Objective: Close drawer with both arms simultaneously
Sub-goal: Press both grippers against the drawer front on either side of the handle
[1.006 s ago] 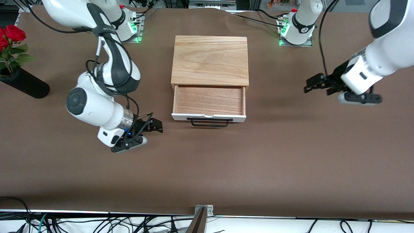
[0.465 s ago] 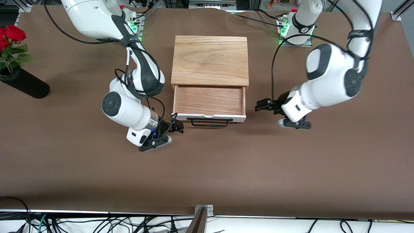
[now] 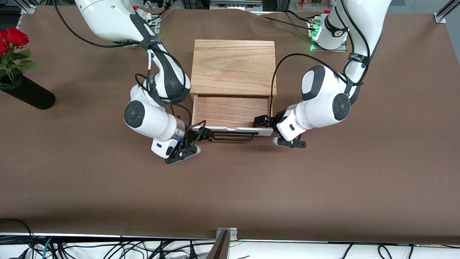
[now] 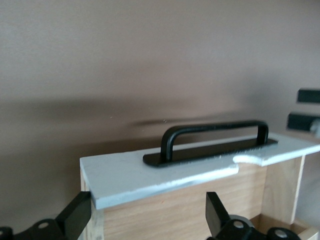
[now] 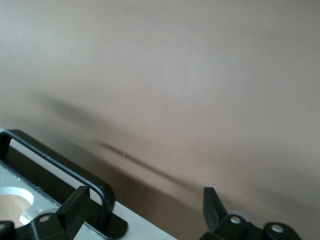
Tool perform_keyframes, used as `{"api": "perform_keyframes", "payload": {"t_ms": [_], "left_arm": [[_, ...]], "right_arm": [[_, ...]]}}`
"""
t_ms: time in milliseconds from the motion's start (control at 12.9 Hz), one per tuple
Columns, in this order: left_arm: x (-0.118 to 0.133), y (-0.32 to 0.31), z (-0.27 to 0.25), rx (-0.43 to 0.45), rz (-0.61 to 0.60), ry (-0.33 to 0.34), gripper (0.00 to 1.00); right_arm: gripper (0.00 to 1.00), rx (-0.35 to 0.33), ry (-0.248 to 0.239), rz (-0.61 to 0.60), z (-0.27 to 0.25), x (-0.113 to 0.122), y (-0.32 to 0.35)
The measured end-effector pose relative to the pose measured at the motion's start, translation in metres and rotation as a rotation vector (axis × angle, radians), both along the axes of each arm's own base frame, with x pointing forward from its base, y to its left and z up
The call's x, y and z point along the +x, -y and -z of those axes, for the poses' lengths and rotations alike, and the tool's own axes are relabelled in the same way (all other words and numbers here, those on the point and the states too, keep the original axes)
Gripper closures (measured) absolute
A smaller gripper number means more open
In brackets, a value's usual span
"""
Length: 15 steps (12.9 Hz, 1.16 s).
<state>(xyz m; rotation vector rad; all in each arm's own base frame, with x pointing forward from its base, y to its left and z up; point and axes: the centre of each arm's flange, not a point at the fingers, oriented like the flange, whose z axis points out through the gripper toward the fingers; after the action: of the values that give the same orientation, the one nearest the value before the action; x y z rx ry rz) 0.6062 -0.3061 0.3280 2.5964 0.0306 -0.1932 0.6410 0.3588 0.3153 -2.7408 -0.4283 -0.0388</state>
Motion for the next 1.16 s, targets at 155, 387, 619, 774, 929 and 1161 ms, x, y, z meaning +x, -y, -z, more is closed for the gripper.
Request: {"api": "perform_keyframes", "payload": {"t_ms": [155,387,619,774,929,1161], "left_arm": [[0.007,-0.003,0.002,-0.012,-0.017,-0.001,0.00],[0.017,-0.007,-0.004,-0.028,-0.038,0.010,0.00],[0.027,-0.018,-0.015,-0.029,-0.054,0.026,0.00],[0.027,-0.017,-0.010,-0.027,-0.054,0.021,0.00],[0.027,-0.011,-0.004,-0.040,-0.065,0.017,0.00],[0.028,-0.007,0.002,-0.076,-0.105,0.012,0.00]], "right_arm": [[0.00,-0.009,-0.030,-0.020,0.003,-0.006,-0.005],[0.00,-0.020,-0.067,-0.037,0.007,-0.012,-0.007],[0.00,-0.022,-0.074,-0.041,0.006,-0.012,-0.007],[0.00,-0.023,-0.079,-0.043,0.006,-0.012,-0.007],[0.00,-0.024,-0.082,-0.045,0.006,-0.013,-0.008],[0.00,-0.025,-0.086,-0.048,0.006,-0.013,-0.008]]}}
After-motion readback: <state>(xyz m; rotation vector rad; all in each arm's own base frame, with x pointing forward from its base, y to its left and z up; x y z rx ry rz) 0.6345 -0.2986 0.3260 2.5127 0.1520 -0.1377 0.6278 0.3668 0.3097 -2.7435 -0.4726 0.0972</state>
